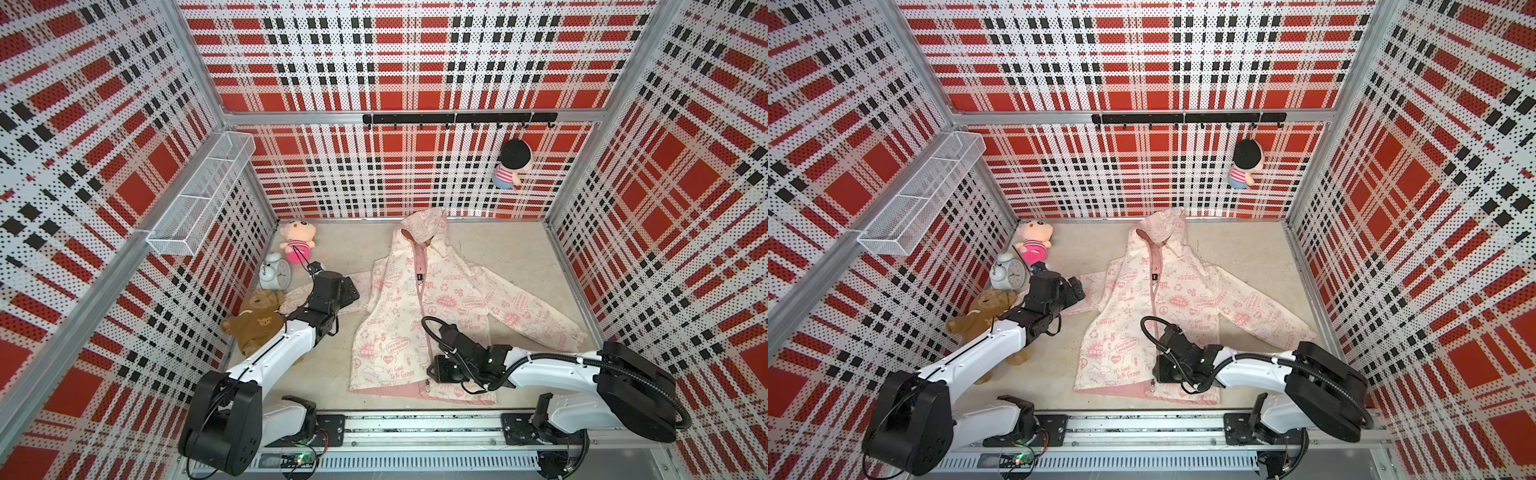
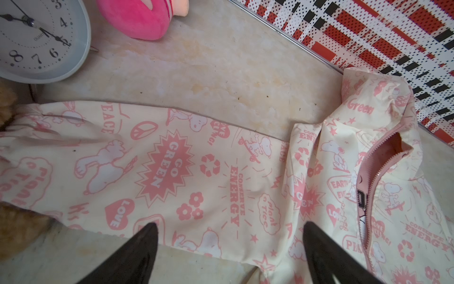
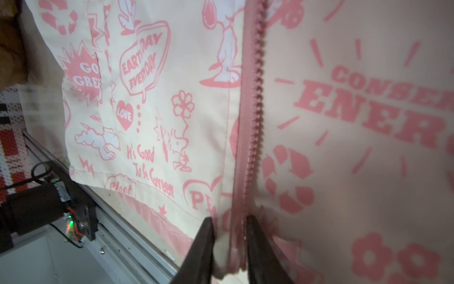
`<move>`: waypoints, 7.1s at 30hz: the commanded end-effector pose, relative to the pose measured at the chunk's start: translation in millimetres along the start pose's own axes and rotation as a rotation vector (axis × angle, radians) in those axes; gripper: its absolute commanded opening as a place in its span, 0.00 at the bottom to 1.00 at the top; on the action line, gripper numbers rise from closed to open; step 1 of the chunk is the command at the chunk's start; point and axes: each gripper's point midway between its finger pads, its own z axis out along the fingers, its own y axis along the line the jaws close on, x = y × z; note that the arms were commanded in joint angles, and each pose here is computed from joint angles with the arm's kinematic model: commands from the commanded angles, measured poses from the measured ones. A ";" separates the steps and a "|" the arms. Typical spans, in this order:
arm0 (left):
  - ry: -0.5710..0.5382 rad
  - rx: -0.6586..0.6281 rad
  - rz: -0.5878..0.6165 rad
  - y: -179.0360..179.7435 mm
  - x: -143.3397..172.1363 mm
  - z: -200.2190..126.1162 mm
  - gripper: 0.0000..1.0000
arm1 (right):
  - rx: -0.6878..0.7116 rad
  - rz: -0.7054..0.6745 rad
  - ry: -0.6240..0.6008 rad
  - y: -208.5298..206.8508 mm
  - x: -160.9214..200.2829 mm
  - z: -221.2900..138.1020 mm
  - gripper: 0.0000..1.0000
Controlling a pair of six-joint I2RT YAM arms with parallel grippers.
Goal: Unzip the jacket
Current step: Smooth out the jacket at the center of the board.
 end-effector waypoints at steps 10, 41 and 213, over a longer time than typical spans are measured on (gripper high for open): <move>-0.019 -0.005 0.002 0.8 -6.6 3.2 0.92 | -0.012 -0.051 -0.089 33.1 -6.0 -49.0 0.00; -0.074 -0.029 0.038 -17.4 -39.5 26.8 0.82 | 0.265 0.009 -0.438 -27.9 -91.9 -138.8 0.58; -0.051 0.267 -0.065 -253.4 -34.1 250.8 0.22 | 0.265 -0.038 -0.465 -127.8 -266.2 -148.7 0.48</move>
